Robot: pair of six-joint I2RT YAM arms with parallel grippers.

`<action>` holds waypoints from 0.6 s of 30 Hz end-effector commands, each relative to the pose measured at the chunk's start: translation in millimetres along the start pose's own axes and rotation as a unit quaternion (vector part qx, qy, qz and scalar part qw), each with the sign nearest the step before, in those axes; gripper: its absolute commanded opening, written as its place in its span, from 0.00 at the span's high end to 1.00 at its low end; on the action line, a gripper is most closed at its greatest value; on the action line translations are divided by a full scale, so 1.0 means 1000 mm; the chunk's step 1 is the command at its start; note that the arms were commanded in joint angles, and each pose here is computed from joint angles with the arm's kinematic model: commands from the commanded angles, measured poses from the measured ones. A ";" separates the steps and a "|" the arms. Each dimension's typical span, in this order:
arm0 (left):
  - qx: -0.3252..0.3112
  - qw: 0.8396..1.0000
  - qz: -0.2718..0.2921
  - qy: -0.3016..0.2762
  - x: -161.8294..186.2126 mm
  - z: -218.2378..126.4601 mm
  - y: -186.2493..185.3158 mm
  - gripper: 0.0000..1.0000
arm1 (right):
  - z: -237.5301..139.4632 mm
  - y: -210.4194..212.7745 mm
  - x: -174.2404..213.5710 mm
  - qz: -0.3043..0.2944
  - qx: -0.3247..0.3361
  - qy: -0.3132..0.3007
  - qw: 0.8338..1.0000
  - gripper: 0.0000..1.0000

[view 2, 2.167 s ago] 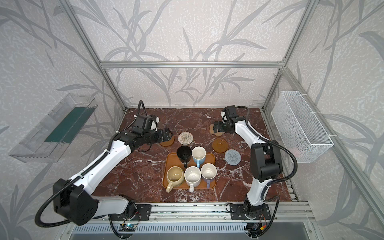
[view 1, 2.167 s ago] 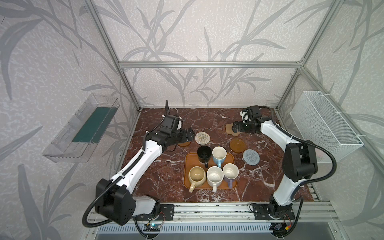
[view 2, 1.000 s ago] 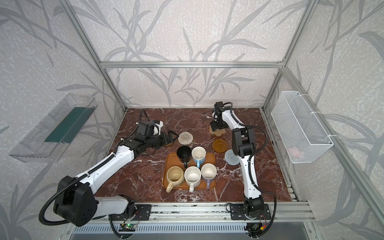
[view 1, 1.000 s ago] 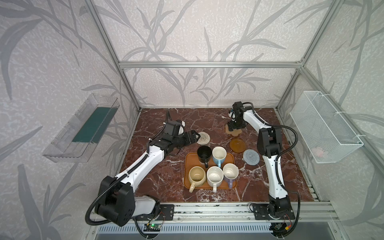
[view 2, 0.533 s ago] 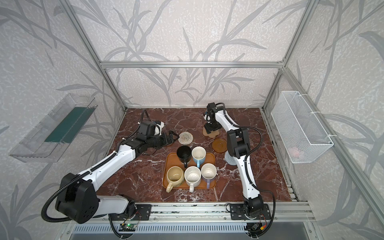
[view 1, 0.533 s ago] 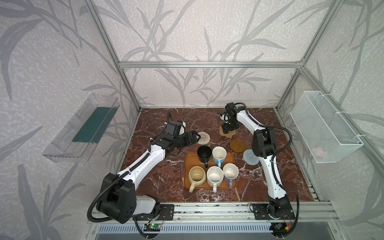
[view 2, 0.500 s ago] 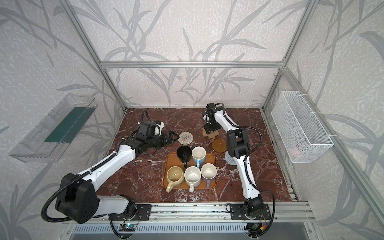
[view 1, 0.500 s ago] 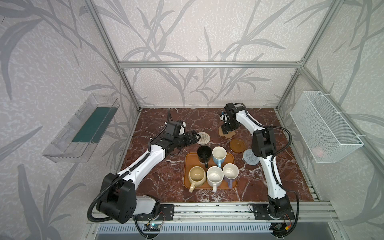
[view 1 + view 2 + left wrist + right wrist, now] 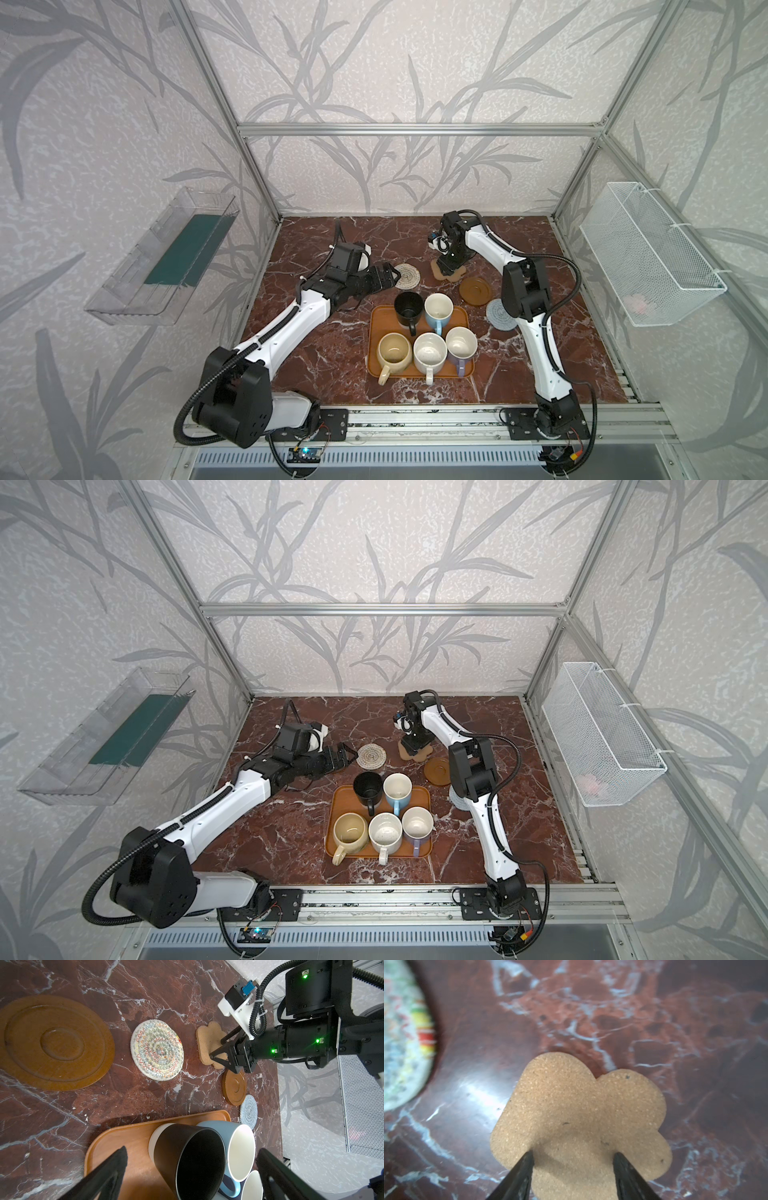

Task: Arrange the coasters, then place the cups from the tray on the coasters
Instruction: 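Grip the cork flower coaster with right gripper and slide it toward the woven coaster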

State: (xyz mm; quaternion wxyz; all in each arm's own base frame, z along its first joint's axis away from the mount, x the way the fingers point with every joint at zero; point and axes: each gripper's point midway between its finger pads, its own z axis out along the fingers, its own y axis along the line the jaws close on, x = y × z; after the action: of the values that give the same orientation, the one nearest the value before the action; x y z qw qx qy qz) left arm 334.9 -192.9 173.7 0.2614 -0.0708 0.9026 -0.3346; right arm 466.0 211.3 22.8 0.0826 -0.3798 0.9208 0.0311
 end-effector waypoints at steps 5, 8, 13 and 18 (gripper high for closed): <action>0.005 1.000 0.015 -0.010 -0.005 -0.013 -0.008 0.01 | 0.003 0.030 0.024 -0.056 -0.024 0.042 0.997 0.38; 0.004 1.000 0.018 -0.011 -0.005 -0.015 -0.008 0.01 | -0.002 0.033 0.022 -0.066 -0.023 0.035 0.997 0.38; 0.006 1.000 0.021 -0.010 -0.006 -0.016 -0.011 0.01 | -0.019 0.036 0.003 -0.059 -0.017 -0.027 0.998 0.31; 0.003 1.000 0.025 -0.014 -0.006 -0.022 -0.011 0.01 | -0.041 0.031 -0.011 -0.011 -0.003 -0.082 0.997 0.27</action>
State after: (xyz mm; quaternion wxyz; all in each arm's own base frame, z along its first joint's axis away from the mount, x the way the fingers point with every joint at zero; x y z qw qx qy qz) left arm 326.5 -189.7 175.8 0.2574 -0.0628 0.9067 -0.3280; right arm 436.0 225.8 28.7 0.0995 -0.4139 0.9037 0.0463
